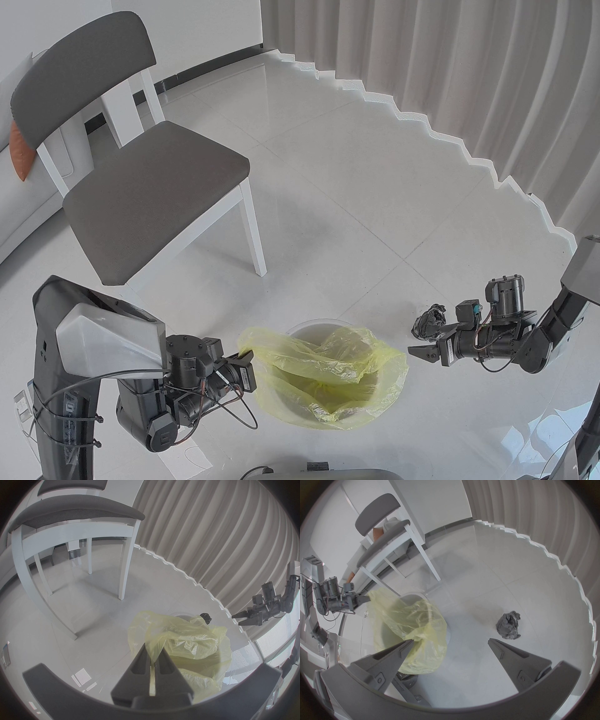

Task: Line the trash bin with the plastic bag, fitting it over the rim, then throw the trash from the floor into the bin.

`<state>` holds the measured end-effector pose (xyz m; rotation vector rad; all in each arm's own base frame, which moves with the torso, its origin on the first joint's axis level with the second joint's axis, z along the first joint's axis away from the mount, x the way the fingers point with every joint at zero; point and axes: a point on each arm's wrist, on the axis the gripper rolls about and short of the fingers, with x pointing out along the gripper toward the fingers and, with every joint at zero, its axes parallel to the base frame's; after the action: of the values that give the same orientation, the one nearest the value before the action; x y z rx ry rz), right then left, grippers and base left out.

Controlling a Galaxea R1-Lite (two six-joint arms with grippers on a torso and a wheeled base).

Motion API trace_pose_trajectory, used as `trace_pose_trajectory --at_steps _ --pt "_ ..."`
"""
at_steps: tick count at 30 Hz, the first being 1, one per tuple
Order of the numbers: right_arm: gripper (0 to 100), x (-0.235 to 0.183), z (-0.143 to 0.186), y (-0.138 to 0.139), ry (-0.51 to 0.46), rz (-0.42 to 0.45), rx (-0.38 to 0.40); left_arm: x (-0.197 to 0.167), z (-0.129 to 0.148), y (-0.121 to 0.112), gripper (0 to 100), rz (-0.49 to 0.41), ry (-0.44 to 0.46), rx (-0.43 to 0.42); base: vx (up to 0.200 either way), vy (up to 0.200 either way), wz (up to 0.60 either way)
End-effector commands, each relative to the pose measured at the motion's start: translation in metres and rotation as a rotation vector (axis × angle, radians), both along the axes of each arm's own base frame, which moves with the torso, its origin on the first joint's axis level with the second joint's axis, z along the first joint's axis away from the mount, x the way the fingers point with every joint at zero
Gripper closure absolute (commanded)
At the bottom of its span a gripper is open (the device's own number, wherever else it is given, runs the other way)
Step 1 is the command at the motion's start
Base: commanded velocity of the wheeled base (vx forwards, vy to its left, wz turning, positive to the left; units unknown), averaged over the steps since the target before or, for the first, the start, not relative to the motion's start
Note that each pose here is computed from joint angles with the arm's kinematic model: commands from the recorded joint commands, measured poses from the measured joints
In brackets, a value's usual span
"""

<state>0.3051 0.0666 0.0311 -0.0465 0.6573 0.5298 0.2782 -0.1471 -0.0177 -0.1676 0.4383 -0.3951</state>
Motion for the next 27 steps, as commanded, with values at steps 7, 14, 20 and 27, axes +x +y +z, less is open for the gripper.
trace_pose_trajectory --at_steps 7,14,20,27 --pt "0 -0.026 0.024 0.057 -0.074 0.198 0.017 0.009 -0.004 0.001 0 0.016 -0.006 -0.01 0.0 0.0 0.0" --pt "0 -0.03 0.005 0.092 -0.068 0.298 -0.008 0.004 -0.001 0.005 0 0.028 -0.008 -0.007 0.0 0.0 0.0" --pt "0 -0.024 -0.019 0.107 -0.093 0.338 -0.075 -0.002 0.007 0.008 0 0.032 -0.013 -0.008 0.0 0.0 0.0" --pt "0 -0.007 -0.042 0.118 -0.104 0.374 -0.114 -0.012 0.03 0.015 0 0.064 -0.052 -0.023 0.0 0.0 0.0"
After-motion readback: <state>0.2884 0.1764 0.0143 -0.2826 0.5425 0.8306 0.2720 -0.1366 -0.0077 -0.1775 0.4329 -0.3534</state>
